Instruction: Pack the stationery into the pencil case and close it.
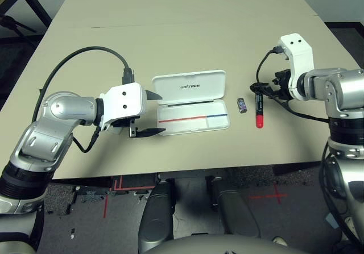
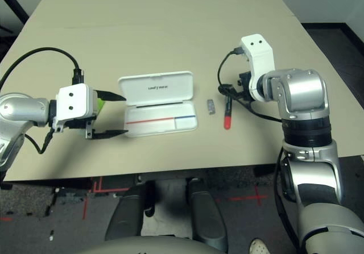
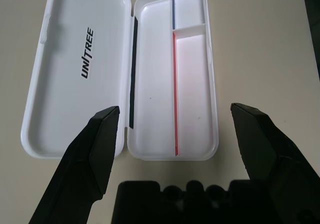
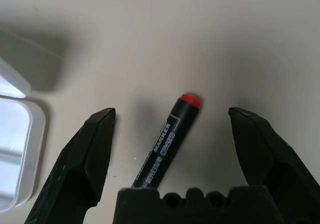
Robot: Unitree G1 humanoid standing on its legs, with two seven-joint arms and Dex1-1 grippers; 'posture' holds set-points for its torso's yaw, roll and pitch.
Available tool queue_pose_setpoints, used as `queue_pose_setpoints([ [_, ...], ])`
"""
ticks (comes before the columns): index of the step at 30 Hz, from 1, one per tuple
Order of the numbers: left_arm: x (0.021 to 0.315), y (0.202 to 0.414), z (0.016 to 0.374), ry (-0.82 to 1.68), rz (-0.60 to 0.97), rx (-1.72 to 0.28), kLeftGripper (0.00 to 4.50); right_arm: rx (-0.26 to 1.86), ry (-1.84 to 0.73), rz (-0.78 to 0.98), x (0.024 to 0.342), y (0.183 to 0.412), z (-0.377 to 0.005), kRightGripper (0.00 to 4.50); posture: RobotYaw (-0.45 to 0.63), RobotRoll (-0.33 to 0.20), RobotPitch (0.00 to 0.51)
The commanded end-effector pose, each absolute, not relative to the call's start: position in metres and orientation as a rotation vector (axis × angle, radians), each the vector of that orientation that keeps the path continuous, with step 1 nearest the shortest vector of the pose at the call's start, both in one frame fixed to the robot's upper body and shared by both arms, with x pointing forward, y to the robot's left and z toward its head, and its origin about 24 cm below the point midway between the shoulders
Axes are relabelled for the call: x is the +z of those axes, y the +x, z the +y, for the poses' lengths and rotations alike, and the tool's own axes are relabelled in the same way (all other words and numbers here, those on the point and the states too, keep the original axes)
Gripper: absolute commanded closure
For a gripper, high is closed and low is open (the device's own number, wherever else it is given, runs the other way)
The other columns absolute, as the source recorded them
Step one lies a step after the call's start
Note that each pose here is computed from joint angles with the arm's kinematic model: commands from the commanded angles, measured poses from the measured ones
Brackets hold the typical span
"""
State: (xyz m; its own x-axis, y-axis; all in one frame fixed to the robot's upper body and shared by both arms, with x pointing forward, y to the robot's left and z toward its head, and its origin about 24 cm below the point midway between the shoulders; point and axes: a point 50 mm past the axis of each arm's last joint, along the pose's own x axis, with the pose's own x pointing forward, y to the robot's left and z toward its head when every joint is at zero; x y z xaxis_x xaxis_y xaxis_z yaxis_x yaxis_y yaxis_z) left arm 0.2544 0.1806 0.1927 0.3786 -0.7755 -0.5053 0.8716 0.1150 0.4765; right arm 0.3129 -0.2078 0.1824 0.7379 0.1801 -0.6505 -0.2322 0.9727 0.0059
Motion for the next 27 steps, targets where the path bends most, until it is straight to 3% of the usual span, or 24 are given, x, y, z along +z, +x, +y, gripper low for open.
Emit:
queue_pose_setpoints([
  [1, 0.188, 0.253, 0.177, 0.810, 0.140, -1.221, 0.02, 0.177, -0.070, 0.720, 0.174, 0.305, -0.212, 0.00, 0.06, 0.000, 0.232],
  [23, 0.188, 0.254, 0.172, 0.808, 0.114, -1.215, 0.02, 0.183, -0.057, 0.816, 0.130, 0.286, -0.198, 0.00, 0.07, 0.000, 0.226],
  [26, 0.188, 0.254, 0.172, 0.808, 0.112, -1.214, 0.00, 0.179, -0.063, 0.823, 0.129, 0.285, -0.200, 0.57, 0.07, 0.000, 0.223],
  [27, 0.188, 0.254, 0.171, 0.807, 0.111, -1.214, 0.00, 0.179, -0.065, 0.825, 0.129, 0.285, -0.201, 0.96, 0.07, 0.000, 0.223],
])
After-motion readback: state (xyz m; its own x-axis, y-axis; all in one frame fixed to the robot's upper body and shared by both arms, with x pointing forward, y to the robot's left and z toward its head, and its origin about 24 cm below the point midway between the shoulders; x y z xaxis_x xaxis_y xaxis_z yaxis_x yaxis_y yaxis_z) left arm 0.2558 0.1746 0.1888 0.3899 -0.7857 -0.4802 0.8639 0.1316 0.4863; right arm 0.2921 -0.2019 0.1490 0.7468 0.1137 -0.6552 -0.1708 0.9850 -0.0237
